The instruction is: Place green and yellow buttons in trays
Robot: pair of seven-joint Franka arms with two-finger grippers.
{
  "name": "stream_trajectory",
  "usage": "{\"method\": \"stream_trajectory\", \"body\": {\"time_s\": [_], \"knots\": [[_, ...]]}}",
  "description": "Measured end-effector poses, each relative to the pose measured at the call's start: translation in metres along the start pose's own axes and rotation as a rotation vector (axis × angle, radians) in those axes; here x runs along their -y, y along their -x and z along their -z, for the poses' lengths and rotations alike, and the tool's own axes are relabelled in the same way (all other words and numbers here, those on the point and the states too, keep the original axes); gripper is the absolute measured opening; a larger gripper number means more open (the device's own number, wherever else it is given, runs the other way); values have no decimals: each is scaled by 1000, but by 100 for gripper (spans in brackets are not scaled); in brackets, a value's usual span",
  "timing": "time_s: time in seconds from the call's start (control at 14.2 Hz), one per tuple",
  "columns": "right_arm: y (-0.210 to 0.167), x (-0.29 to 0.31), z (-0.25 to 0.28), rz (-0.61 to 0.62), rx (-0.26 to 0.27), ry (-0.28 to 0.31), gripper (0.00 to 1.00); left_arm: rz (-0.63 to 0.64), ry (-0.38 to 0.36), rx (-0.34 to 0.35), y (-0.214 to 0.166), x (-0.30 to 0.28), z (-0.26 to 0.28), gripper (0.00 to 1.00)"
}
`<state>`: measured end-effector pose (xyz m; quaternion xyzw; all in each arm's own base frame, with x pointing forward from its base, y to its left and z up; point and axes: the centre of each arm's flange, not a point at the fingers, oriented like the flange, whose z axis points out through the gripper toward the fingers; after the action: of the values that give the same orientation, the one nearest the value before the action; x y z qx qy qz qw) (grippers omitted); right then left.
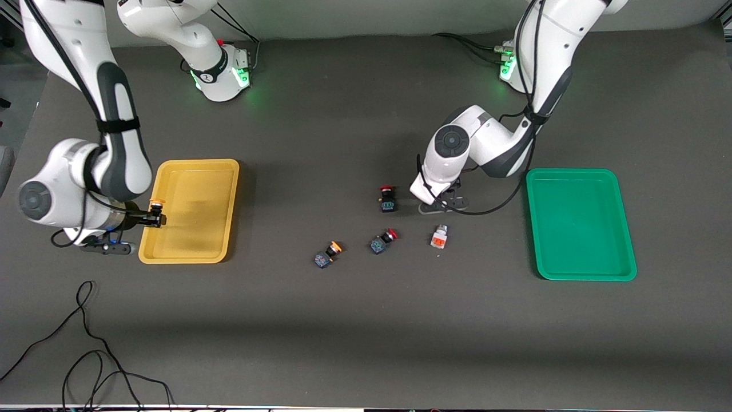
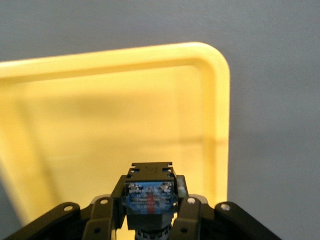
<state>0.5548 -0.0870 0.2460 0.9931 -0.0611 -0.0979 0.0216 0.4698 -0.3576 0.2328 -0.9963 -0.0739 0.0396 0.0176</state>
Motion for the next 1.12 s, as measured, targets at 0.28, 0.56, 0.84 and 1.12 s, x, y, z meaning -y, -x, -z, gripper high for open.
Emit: {"method": "stream_trajectory", "body": {"time_s": [0.28,0.56,0.84,1.12], "knots": [[-1,5,-52,9,13,-85,44,80,-40,33,-37,-5,133,41],[-10,12,-41,25,3,-110,84,60,-3,83,-88,84,207,41],[-25,63,14,20,46,-170,100,-18,3,155,-138,227,223,41],[-23,185,60,-100,8,-155,100,-76,24,151,-165,326,187,41]]}}
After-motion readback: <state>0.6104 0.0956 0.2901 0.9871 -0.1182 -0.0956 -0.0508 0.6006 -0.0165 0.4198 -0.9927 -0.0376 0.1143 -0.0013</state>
